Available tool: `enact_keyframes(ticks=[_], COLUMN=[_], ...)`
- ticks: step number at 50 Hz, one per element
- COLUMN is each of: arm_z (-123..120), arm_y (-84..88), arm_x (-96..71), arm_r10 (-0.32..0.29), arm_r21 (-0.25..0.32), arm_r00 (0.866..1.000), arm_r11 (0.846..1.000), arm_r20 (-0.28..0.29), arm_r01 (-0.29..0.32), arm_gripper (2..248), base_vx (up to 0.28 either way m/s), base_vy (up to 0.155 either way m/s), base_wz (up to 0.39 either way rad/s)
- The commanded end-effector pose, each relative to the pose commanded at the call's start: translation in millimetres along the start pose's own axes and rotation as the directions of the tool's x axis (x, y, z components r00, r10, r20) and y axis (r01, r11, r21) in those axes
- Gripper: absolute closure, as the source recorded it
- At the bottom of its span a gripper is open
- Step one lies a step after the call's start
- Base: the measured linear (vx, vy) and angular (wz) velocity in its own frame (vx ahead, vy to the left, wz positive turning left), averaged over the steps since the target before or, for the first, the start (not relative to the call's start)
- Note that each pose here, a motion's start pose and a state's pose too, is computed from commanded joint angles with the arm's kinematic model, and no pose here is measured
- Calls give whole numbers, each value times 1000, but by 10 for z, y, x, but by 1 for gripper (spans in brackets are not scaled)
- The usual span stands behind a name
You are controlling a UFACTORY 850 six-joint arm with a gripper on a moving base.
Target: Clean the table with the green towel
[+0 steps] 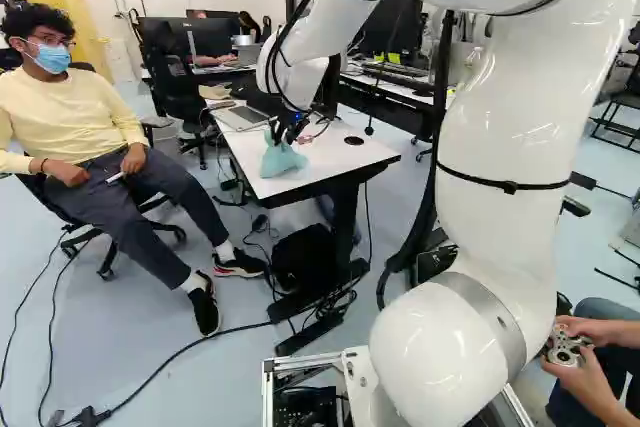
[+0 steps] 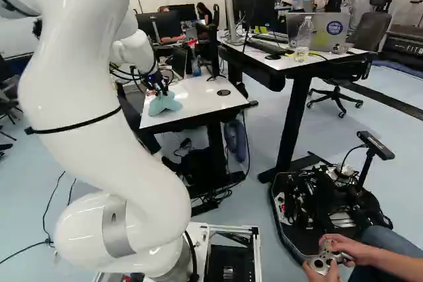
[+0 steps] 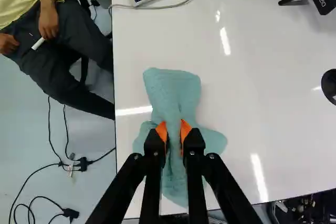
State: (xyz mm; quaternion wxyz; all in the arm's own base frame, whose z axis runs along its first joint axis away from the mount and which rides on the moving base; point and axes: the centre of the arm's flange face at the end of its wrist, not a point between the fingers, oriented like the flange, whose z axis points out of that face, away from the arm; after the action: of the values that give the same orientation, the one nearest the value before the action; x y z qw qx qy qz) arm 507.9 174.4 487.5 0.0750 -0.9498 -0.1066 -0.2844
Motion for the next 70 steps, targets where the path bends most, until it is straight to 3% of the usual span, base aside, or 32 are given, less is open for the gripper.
enact_keyframes(ticks=[32, 42, 70], arm_z=[-350, -456, -454], arm_y=[-131, -85, -26], arm_x=[-512, -662, -650], arm_r10=[-2, 16, 29], arm_r21=[25, 24, 17], arm_r00=[1000, 1000, 1000], arm_r11=[1000, 1000, 999], arm_r20=[11, 5, 3], arm_r01=[1, -16, -29], arm_gripper=[200, 200, 200], base_vx=[0, 0, 0], base_vy=[0, 0, 0], base_wz=[0, 0, 0])
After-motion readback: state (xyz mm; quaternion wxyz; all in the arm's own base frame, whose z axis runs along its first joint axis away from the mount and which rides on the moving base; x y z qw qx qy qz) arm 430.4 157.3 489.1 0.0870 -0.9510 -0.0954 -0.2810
